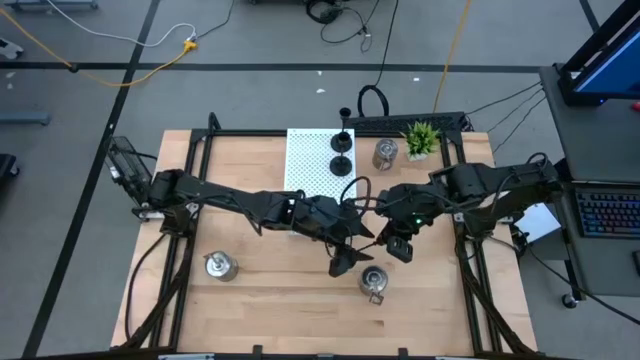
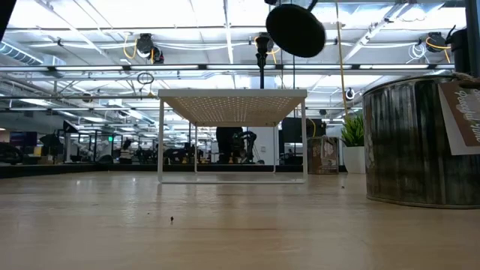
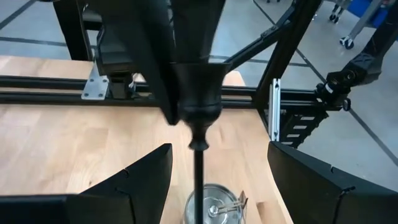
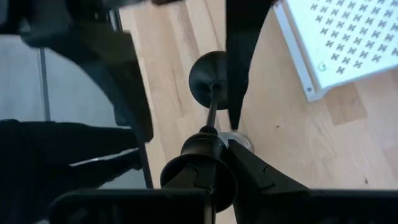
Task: Pick & Place candle stick holders
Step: Put the black candle holder on the shelf aligned with the other black candle holder
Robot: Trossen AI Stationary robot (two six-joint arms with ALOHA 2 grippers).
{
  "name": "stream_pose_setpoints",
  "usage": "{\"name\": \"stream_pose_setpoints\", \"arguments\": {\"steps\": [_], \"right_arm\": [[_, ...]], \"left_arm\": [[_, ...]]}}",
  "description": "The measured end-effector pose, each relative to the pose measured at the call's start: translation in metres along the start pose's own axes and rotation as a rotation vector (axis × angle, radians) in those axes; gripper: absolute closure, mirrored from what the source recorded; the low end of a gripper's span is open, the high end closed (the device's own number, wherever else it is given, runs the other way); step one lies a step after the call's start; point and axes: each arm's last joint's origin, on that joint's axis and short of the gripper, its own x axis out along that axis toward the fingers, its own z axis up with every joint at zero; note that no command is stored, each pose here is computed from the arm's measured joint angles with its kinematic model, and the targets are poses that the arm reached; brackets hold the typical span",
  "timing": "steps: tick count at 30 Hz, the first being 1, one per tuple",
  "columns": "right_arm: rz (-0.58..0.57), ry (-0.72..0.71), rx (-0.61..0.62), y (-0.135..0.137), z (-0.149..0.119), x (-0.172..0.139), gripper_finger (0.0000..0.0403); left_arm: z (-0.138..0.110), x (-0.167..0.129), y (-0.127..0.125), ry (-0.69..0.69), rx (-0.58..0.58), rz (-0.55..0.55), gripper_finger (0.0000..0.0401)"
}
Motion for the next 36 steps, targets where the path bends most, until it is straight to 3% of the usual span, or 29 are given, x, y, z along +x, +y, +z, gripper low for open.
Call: {"name": "stream_pose_setpoints", "arguments": {"steps": [13, 19, 27, 36], "right_arm": [[0.031, -0.046, -0.033, 0.002, 0.005, -0.001, 0.0391], [0.033, -0.047, -0.03, 0.002, 0.005, -0.001, 0.0391], [0.031, -0.046, -0.03, 0.002, 0.005, -0.001, 0.0391], [0.012, -0.029, -0.026, 0.0, 0.003, 0.001, 0.0356]], "left_arm": [[-0.009, 0.006, 0.003, 0.053, -0.047, 0.012, 0.0143], [-0.01, 0.006, 0.005, 0.065, -0.063, 0.014, 0.0217], [-0.009, 0.005, 0.012, 0.075, -0.092, -0.036, 0.038], [-0.013, 0.004, 0.013, 0.126, -0.098, -0.047, 0.0391]]}}
